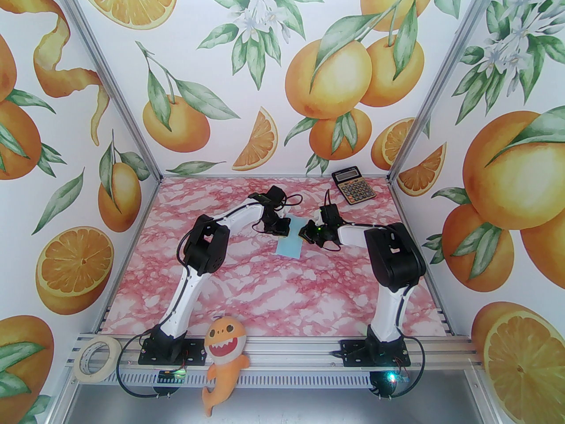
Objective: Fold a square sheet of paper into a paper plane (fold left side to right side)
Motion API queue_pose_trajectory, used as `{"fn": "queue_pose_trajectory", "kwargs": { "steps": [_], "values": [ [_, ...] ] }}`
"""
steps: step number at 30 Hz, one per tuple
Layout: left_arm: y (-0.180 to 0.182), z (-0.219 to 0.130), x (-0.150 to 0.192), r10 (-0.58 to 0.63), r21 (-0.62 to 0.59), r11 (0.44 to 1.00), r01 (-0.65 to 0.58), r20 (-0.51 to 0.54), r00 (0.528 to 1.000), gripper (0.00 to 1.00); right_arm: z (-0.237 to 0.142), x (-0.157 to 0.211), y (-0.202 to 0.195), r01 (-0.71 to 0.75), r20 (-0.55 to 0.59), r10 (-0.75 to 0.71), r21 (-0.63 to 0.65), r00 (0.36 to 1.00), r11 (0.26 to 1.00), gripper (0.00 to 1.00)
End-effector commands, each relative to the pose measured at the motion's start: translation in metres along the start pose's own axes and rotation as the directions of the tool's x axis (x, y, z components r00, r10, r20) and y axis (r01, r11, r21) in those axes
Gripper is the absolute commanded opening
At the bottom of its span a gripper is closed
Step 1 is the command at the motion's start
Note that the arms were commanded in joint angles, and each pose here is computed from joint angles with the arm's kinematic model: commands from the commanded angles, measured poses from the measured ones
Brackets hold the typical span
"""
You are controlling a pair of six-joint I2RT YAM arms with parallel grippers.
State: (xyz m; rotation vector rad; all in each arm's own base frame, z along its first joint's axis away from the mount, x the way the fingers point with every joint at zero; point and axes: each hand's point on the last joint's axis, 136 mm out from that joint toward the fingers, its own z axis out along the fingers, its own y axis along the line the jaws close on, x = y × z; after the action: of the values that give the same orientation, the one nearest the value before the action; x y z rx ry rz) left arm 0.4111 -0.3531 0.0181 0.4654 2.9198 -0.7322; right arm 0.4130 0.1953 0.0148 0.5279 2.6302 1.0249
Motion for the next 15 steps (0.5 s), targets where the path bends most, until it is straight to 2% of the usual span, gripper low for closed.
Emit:
{"fn": "queue_pose_trajectory", "kwargs": {
  "steps": [1, 8, 15],
  "values": [
    [0.014, 0.012, 0.010, -0.004, -0.019, 1.000, 0.004, -0.037, 0.999, 0.02, 0.011, 0.019, -0.040, -0.037, -0.043, 0.043, 0.137, 0.998, 0.990, 0.00],
    [0.016, 0.009, 0.017, -0.013, -0.007, 1.000, 0.013, -0.043, 0.999, 0.00, 0.011, 0.019, -0.040, -0.035, -0.044, 0.041, 0.137, 0.998, 0.990, 0.00],
    [-0.013, -0.029, -0.016, -0.020, 0.126, 0.992, 0.012, 0.060, 0.998, 0.04, 0.011, 0.020, -0.042, -0.036, -0.046, 0.043, 0.143, 0.998, 0.989, 0.00]
  ]
}}
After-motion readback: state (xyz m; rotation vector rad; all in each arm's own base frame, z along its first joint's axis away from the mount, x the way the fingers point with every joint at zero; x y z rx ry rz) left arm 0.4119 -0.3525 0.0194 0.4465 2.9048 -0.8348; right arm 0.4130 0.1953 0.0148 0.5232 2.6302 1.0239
